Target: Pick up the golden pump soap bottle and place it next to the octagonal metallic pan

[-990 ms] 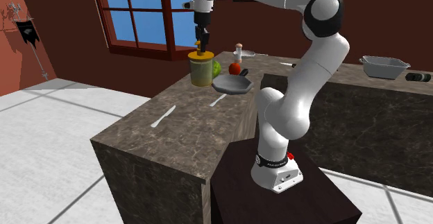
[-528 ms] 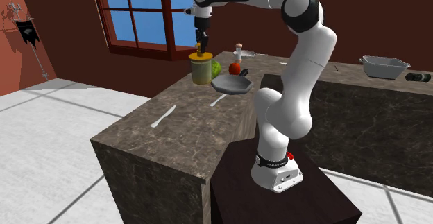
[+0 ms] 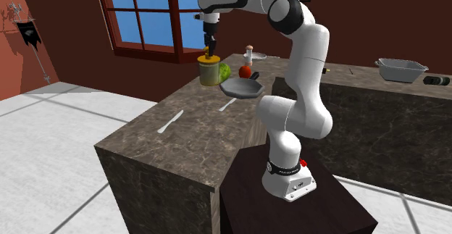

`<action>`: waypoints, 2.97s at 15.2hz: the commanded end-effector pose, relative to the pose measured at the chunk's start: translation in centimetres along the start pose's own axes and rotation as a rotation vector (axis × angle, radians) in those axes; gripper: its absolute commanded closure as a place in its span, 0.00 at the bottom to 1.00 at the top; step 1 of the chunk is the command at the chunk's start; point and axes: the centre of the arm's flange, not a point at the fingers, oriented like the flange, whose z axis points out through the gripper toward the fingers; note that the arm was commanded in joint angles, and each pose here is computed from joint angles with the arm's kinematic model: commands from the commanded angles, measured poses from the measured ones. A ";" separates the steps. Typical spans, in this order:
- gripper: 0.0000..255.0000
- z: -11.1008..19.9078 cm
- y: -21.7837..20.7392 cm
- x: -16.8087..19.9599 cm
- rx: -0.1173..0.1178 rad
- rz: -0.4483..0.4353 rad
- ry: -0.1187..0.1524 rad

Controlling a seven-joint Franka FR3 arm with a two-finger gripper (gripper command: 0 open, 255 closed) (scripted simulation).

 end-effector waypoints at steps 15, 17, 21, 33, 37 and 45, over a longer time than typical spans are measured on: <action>1.00 8.4 3.2 -1.4 0.002 0.000 -0.005; 1.00 9.4 3.2 -1.4 0.002 0.000 -0.005; 1.00 11.5 3.0 -1.6 0.002 0.000 -0.005; 0.00 12.5 2.9 -1.6 0.002 0.000 -0.005; 0.00 11.2 2.9 -1.6 0.002 0.000 -0.005; 0.00 7.5 2.9 -1.6 0.002 0.000 -0.005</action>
